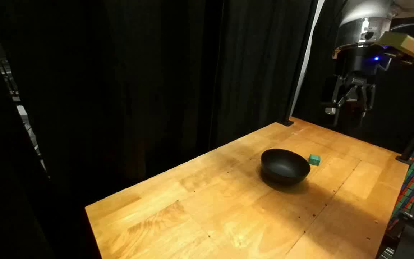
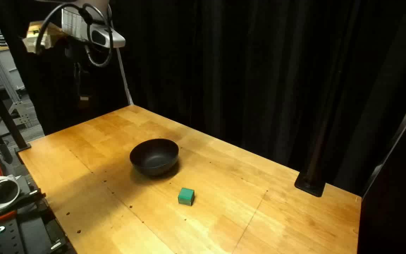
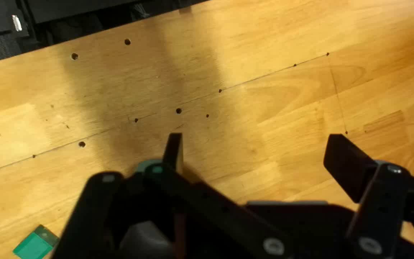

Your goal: Put the block in the bowl

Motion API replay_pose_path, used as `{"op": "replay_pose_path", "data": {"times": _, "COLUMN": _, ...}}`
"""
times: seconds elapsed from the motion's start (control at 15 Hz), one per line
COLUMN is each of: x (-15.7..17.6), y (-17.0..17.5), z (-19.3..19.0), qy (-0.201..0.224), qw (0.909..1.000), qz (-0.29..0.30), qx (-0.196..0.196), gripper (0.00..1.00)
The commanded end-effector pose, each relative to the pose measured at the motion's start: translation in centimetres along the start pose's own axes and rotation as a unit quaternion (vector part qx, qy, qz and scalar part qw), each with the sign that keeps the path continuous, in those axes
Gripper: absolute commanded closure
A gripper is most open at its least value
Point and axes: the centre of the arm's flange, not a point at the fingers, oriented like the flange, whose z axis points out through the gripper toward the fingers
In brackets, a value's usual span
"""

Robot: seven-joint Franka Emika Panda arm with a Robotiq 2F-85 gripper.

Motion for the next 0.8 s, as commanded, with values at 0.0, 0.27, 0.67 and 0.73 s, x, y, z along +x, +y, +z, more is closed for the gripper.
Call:
{"op": "replay_pose_path", "data": {"times": 0.0, "x": 0.0, "y": 0.0, "z": -0.1, "qy": 0.001, "qw": 1.0000, "qz": 0.000, "qx": 0.000, "gripper": 0.00}}
{"op": "replay_pose_path", "data": {"times": 0.27, "x": 0.1, "y": -0.1, "z": -0.4, "qy": 0.004, "qw": 1.0000, "qz": -0.001, "qx": 0.001, "gripper": 0.00}}
{"op": "replay_pose_path", "data": {"times": 0.67, "x": 8.9, "y": 4.6, "z": 5.6, "qy": 0.066, "qw": 0.9868, "qz": 0.144, "qx": -0.036, "gripper": 0.00}}
{"op": "replay_pose_path", "data": {"times": 0.73, "x": 10.5, "y": 6.4, "z": 6.7, "qy": 0.076, "qw": 0.9818, "qz": 0.170, "qx": -0.038, "gripper": 0.00}}
